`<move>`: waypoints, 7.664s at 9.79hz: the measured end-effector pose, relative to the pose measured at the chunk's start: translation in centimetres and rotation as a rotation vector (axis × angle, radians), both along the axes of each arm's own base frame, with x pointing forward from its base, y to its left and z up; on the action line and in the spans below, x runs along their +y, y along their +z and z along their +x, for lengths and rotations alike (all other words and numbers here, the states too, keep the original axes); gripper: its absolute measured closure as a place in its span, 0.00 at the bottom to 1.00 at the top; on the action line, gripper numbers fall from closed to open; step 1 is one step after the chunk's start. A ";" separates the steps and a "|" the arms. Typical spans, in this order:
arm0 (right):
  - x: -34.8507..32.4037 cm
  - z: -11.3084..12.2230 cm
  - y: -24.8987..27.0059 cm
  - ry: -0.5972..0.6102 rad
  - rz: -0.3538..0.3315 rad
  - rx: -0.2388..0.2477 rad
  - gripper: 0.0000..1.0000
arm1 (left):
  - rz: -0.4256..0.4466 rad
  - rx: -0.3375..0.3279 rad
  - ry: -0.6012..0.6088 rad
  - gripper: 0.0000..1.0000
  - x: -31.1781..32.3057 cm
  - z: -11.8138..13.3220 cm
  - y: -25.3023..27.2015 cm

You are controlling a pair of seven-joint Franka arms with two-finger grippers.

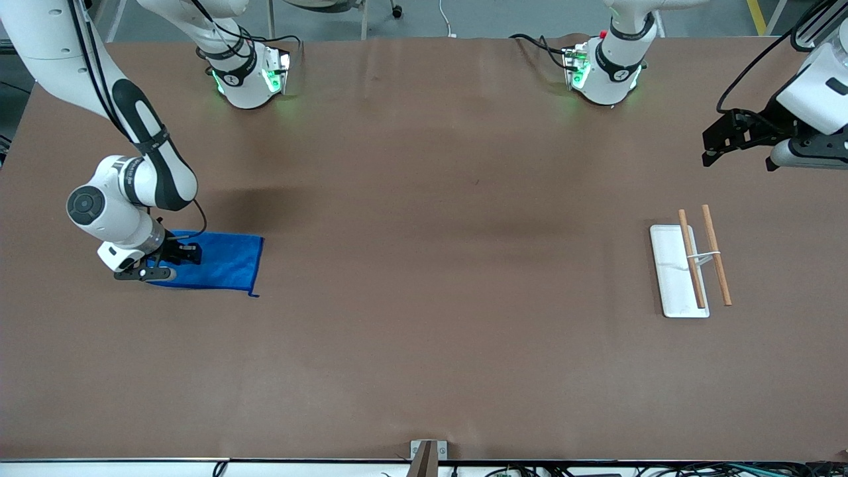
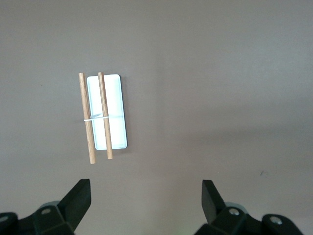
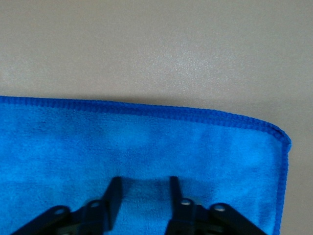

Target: Right arm passes towel to left arm to hang

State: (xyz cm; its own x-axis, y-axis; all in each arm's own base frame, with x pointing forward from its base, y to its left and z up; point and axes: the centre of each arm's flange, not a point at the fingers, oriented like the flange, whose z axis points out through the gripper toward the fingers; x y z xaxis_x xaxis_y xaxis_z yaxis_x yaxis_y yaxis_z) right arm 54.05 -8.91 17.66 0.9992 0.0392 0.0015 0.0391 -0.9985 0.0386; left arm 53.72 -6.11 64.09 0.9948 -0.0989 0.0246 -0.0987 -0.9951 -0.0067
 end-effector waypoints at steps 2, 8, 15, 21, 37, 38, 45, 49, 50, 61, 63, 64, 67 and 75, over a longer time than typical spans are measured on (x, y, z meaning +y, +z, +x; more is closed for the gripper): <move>0.0 0.0 0.0 0.000 0.000 -0.002 0.92 | -0.005 -0.009 0.001 0.00 0.0 1.3 -1.3; 0.2 1.7 6.0 -0.006 0.012 0.071 0.98 | -0.009 -0.028 0.018 0.00 0.9 2.2 -1.4; 15.2 4.7 28.0 -0.005 0.179 0.121 0.98 | -0.331 0.015 0.030 0.00 -3.3 5.7 -7.0; 30.7 2.7 31.5 0.004 0.630 0.135 0.98 | -0.987 0.041 0.043 0.00 -8.1 9.6 -20.8; 50.4 -1.4 33.3 -0.190 1.189 0.110 0.98 | -2.003 0.403 0.099 0.13 -23.5 -0.6 -41.6; 50.4 -1.4 33.3 -0.190 1.189 0.110 0.98 | -2.018 0.406 0.099 0.19 -23.0 -0.6 -41.5; 50.4 -1.4 33.3 -0.190 1.189 0.110 0.98 | -2.050 0.390 0.108 0.96 -21.1 0.1 -41.0; 50.2 -1.2 32.9 -0.210 1.172 0.116 0.84 | -1.965 0.490 0.292 0.97 -15.5 4.9 -35.4; 49.4 -0.7 32.2 -0.202 1.117 0.099 0.69 | -1.898 0.506 0.370 0.97 -14.1 6.5 -32.9; 13.0 4.1 36.2 -0.281 0.142 -0.003 0.00 | -0.378 0.324 0.649 0.97 6.9 10.1 -21.3; 7.6 2.1 40.2 -0.288 0.132 -0.020 0.00 | -0.190 0.290 0.610 0.97 9.2 9.6 -22.3; 5.0 0.9 42.2 -0.268 0.118 -0.029 0.00 | -0.142 0.285 0.579 0.97 11.0 9.4 -22.8; 0.6 -1.9 49.5 -0.294 0.055 -0.047 0.00 | -0.088 0.271 0.483 0.97 18.8 8.2 -23.7; 1.3 -1.4 50.9 -0.190 0.032 -0.058 0.00 | -0.024 0.257 0.429 0.97 26.2 7.6 -25.4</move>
